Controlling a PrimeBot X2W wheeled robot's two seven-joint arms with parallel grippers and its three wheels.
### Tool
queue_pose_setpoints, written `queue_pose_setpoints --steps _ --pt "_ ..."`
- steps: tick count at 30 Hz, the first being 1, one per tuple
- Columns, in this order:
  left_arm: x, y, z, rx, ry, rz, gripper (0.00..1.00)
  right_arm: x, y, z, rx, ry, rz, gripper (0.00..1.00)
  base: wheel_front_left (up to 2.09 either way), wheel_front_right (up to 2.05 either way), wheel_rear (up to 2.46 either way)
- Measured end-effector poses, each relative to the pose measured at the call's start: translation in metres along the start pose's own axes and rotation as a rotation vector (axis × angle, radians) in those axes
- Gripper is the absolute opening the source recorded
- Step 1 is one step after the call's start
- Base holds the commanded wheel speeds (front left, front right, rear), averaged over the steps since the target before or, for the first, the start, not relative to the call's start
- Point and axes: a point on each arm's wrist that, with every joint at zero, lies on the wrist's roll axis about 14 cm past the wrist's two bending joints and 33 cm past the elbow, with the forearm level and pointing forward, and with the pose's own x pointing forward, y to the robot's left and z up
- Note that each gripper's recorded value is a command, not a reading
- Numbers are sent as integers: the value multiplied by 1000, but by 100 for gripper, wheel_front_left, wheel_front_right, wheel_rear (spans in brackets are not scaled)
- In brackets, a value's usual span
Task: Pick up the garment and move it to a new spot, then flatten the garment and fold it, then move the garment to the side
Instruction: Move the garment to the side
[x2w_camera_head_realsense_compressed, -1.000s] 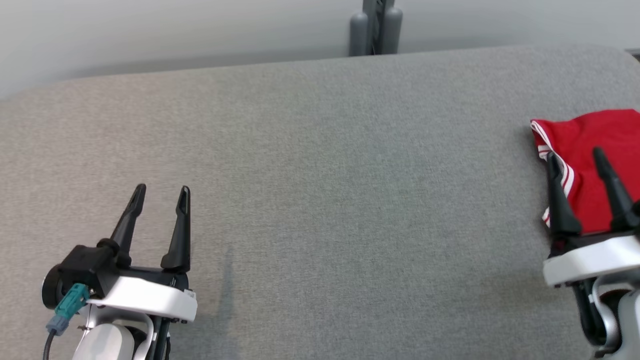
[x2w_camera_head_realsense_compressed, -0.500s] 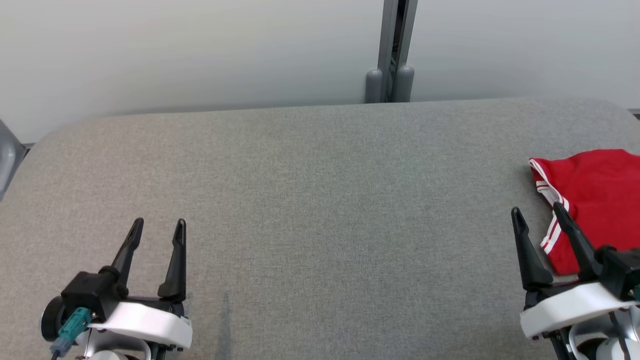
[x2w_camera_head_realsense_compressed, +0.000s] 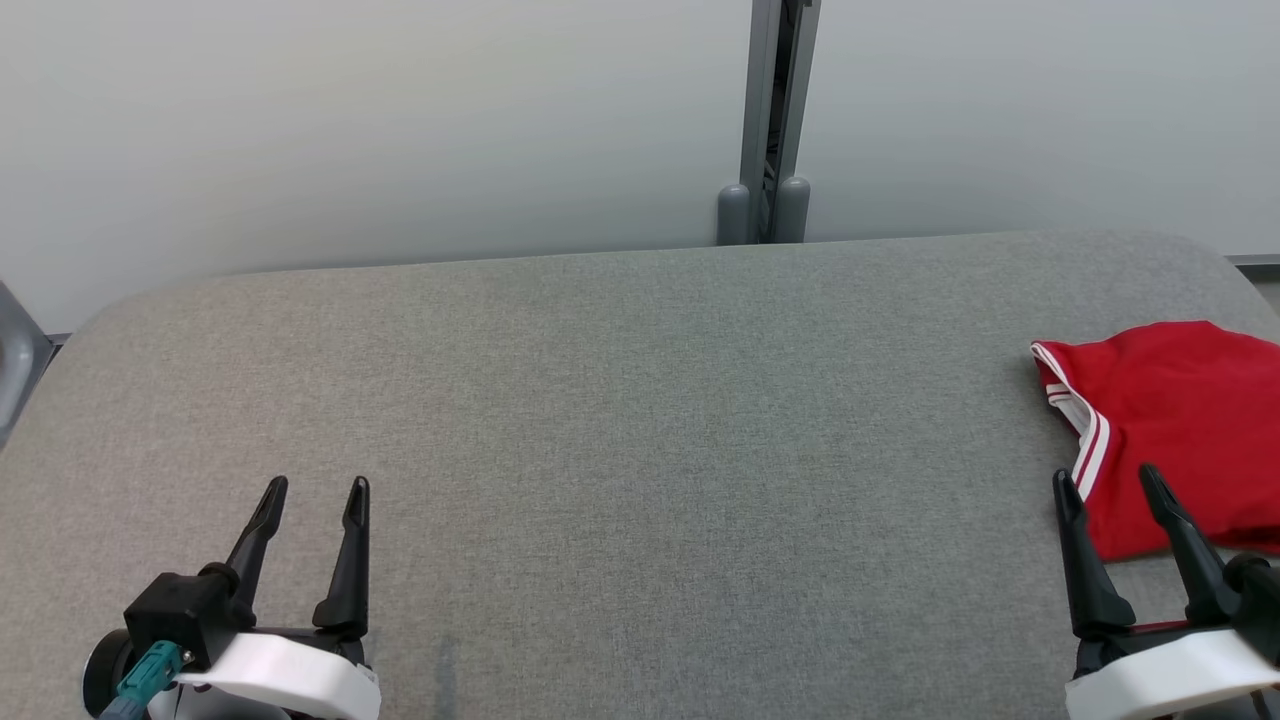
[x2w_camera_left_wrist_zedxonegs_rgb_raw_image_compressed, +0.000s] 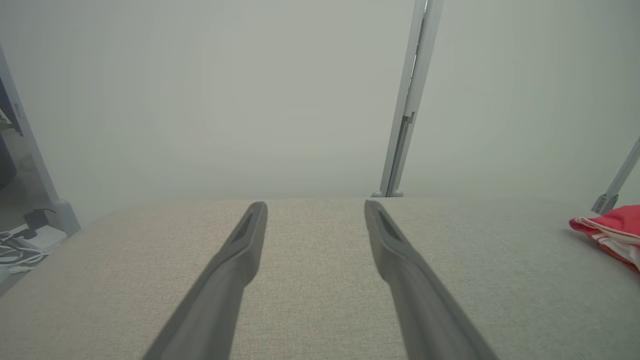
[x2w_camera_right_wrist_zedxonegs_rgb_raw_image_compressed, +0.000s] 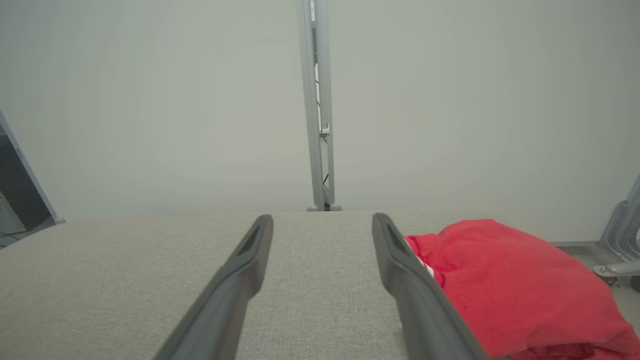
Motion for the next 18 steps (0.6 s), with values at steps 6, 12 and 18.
queue_pose_setpoints --steps 6,12,18 --pt "0 0 -3 0 8 -2 100 -4 -3 1 6 -5 -15 100 0 0 0" --pt "0 0 -5 -1 16 -2 100 -5 -3 1 8 -2 -18 100 0 0 0" --pt "1 0 -7 -1 22 -4 100 -5 -3 0 10 0 -21 100 0 0 0"
